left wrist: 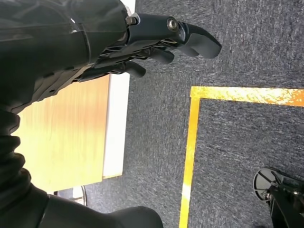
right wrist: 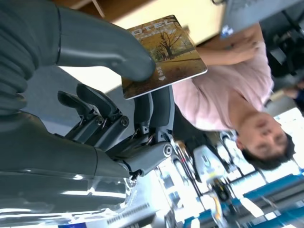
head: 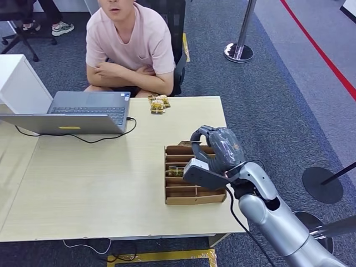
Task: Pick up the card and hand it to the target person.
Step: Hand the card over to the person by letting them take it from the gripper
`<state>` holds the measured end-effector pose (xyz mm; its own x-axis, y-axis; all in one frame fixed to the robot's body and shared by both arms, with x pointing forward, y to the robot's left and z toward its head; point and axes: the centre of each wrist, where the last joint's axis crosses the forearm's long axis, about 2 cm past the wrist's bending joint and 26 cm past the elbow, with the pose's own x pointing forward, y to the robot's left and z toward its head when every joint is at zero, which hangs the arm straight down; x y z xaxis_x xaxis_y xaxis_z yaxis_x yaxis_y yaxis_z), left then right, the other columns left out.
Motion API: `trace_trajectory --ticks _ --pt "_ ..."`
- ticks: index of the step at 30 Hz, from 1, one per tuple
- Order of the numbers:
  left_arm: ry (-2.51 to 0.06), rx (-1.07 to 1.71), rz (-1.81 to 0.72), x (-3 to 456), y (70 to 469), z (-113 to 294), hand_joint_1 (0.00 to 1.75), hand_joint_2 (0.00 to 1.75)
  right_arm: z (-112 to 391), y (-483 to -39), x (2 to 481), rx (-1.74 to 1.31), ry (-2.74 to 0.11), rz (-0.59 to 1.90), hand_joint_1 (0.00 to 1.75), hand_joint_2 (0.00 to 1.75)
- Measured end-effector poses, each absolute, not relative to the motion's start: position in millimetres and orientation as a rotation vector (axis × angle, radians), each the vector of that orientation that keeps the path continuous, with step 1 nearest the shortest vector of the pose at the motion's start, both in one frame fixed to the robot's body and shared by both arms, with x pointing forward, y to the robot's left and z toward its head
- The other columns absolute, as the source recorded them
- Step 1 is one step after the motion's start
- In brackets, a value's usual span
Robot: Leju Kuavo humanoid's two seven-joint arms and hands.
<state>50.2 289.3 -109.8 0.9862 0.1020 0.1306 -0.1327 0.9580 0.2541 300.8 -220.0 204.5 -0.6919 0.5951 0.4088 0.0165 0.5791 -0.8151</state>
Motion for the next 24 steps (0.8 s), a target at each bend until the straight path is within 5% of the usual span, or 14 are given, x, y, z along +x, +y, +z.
trace_trajectory --ticks 24 --pt "-0.136 0.258 0.064 53.4 288.8 -109.4 0.0 1.75 164.6 -136.4 387.4 -0.889 -2.189 1.085 1.71 1.75"
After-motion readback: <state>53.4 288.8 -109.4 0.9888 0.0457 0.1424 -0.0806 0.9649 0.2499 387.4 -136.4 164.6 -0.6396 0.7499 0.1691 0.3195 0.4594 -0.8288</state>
